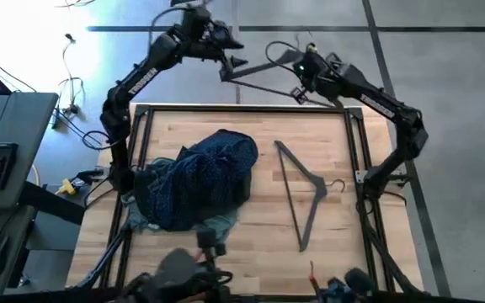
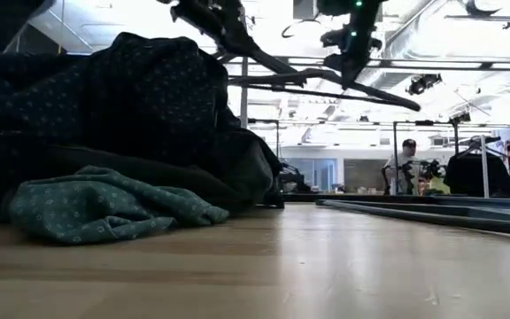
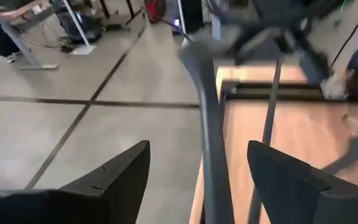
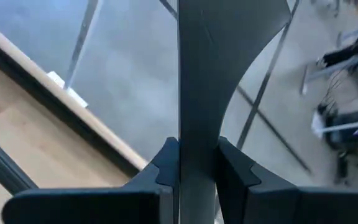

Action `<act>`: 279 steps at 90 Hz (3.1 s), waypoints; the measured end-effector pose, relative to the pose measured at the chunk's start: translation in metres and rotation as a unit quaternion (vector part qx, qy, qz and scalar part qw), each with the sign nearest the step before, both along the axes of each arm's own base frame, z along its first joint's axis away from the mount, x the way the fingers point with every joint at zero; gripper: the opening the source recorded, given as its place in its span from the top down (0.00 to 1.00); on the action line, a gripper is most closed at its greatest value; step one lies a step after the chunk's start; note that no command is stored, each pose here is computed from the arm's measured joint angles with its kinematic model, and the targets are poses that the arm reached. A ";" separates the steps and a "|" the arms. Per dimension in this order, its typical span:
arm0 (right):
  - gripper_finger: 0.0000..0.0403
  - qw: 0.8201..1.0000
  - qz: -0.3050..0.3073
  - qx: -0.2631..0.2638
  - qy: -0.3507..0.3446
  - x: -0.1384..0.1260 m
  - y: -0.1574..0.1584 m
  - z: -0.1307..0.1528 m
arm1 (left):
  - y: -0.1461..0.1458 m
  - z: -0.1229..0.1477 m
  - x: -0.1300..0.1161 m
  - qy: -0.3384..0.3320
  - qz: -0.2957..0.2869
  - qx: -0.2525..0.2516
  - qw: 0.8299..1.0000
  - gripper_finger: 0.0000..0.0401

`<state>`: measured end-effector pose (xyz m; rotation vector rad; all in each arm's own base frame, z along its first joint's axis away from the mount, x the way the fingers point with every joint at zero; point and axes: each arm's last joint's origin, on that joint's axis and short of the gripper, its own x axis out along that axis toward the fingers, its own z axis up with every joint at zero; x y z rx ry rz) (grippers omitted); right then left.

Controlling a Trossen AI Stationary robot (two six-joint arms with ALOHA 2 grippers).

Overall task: Hang clothes
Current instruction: Hang the hanger on the hanger rack

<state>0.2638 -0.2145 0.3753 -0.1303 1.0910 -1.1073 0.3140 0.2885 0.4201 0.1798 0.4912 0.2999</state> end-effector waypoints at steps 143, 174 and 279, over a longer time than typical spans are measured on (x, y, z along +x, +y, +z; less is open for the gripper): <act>0.19 0.948 -0.059 -0.206 -0.235 -0.054 0.016 0.107 | 0.049 0.054 -0.029 0.142 0.310 0.397 0.852 0.87; 0.20 0.956 -0.072 -0.143 -0.248 -0.051 0.008 0.083 | 0.065 0.083 -0.090 0.139 0.379 0.413 0.816 0.87; 0.20 0.951 -0.074 -0.114 -0.278 -0.046 0.010 0.076 | 0.076 0.060 -0.129 0.164 0.340 0.301 0.876 0.52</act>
